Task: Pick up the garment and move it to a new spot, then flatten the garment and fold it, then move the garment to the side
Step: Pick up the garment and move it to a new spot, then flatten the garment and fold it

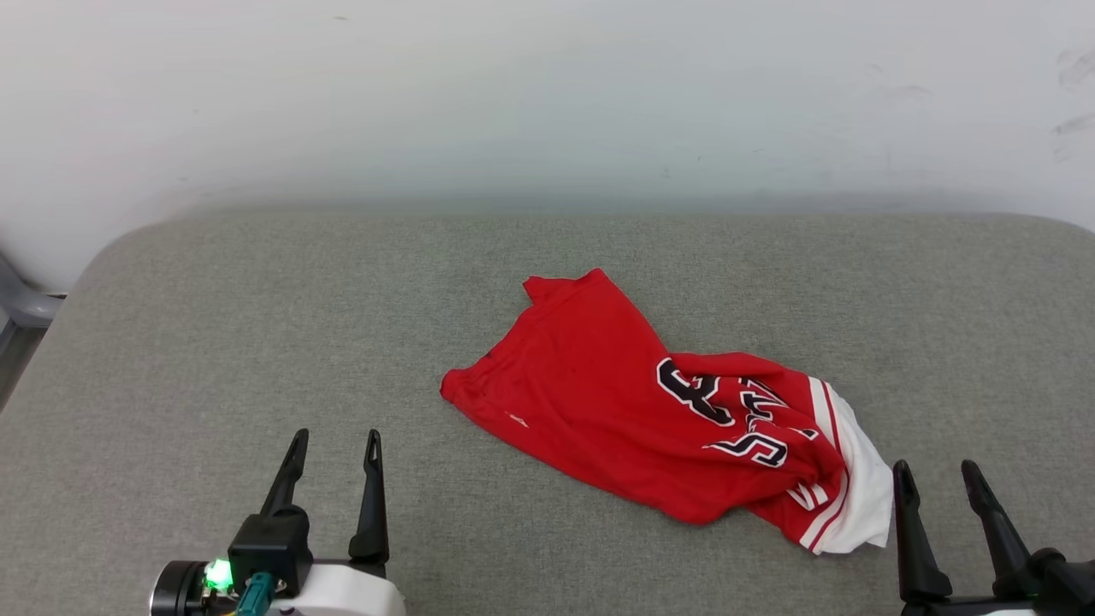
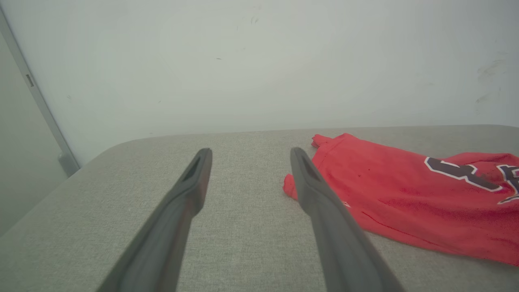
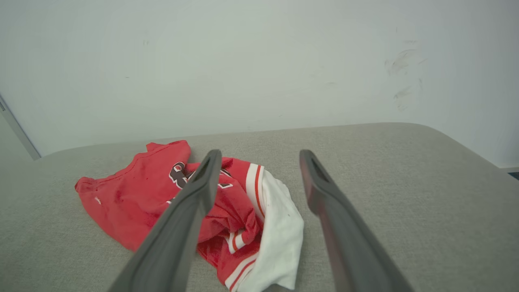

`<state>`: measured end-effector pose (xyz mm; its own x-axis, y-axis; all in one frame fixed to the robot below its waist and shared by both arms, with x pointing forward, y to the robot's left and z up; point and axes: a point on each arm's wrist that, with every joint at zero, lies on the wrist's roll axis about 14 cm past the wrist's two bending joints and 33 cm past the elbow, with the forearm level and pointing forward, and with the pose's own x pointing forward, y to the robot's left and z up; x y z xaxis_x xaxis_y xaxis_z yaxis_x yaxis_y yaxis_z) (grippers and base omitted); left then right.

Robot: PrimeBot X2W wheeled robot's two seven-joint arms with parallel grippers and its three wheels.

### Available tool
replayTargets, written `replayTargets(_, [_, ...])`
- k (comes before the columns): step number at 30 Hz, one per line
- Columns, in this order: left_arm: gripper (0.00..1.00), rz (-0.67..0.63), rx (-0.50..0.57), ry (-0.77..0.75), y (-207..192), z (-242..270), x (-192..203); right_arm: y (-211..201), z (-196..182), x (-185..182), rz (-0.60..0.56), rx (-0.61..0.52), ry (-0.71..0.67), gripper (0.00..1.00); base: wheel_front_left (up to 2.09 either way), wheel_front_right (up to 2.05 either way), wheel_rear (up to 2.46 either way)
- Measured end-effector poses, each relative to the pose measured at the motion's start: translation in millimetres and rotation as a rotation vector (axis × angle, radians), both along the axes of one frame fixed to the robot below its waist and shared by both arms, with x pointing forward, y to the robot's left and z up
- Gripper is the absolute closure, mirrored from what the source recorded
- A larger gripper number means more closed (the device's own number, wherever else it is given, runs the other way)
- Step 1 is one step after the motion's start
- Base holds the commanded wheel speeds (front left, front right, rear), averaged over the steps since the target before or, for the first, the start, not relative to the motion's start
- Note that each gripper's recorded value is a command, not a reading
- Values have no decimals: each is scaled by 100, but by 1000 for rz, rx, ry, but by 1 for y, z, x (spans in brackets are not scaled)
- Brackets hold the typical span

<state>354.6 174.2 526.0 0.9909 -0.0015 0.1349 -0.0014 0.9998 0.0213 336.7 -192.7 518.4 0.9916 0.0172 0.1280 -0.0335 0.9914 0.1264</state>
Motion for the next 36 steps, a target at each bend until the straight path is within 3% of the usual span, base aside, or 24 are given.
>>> replayTargets(25, [0, 0, -2, 67, 2, -24, -7, 2, -24, -11, 5, -8, 78, 0, 0, 0, 0])
replayTargets(36, [0, 4, -7, 77, 3, -27, -2, -41, 80, 38, -54, -184, -224, 0, 0, 0, 0])
